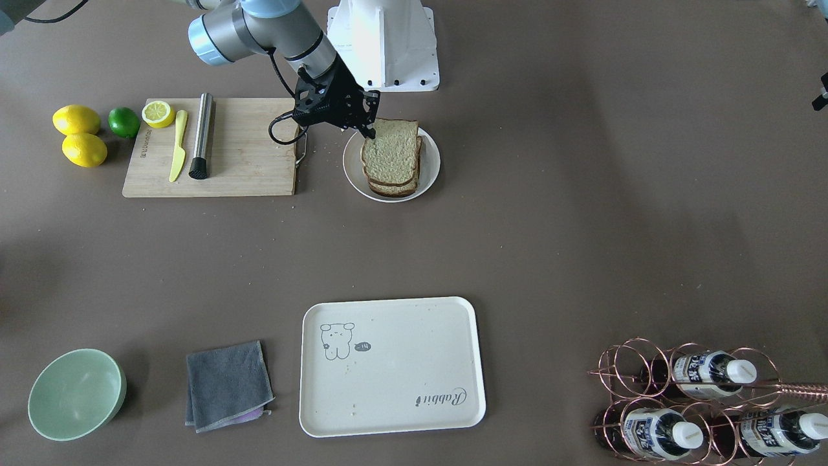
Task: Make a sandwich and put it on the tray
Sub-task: 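Carry the bread slice with the right gripper onto the egg toast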
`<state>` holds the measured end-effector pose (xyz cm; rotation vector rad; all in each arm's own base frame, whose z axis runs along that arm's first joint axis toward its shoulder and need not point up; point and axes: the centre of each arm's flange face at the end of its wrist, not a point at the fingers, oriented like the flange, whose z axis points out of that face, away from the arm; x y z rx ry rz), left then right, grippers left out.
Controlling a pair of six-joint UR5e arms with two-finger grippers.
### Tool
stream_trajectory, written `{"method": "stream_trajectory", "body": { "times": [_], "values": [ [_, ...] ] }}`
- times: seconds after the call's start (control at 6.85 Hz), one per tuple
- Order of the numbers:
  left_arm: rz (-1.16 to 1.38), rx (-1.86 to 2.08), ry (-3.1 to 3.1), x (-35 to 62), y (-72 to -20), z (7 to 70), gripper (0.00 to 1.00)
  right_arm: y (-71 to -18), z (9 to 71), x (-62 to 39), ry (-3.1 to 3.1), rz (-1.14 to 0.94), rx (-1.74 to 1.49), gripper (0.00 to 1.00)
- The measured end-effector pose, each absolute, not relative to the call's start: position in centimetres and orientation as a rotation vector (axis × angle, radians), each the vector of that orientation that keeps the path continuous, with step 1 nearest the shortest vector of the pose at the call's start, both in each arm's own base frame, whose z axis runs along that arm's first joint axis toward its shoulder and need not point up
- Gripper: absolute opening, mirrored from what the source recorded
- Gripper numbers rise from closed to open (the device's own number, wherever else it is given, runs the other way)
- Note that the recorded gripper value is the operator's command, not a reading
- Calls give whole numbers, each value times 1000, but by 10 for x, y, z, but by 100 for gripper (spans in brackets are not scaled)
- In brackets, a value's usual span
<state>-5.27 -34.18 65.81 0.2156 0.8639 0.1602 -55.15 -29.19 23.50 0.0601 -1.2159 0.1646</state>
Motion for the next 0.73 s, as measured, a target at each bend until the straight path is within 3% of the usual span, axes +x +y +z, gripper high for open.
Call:
{"method": "stream_trajectory", "body": {
  "times": [0.15, 0.29, 0.44, 0.73],
  "values": [
    [160, 214, 864, -53, -341, 659, 98, -293, 235, -559, -1211, 164, 58, 0],
    [160, 213, 864, -53, -341, 660, 98, -292, 236, -561, -1207, 161, 57, 54],
    [159, 211, 863, -53, -341, 661, 98, -292, 237, -561, -1206, 157, 58, 99],
    [134, 201, 868, -53, -342, 659, 97, -292, 230, -558, -1220, 165, 58, 100]
  ]
}}
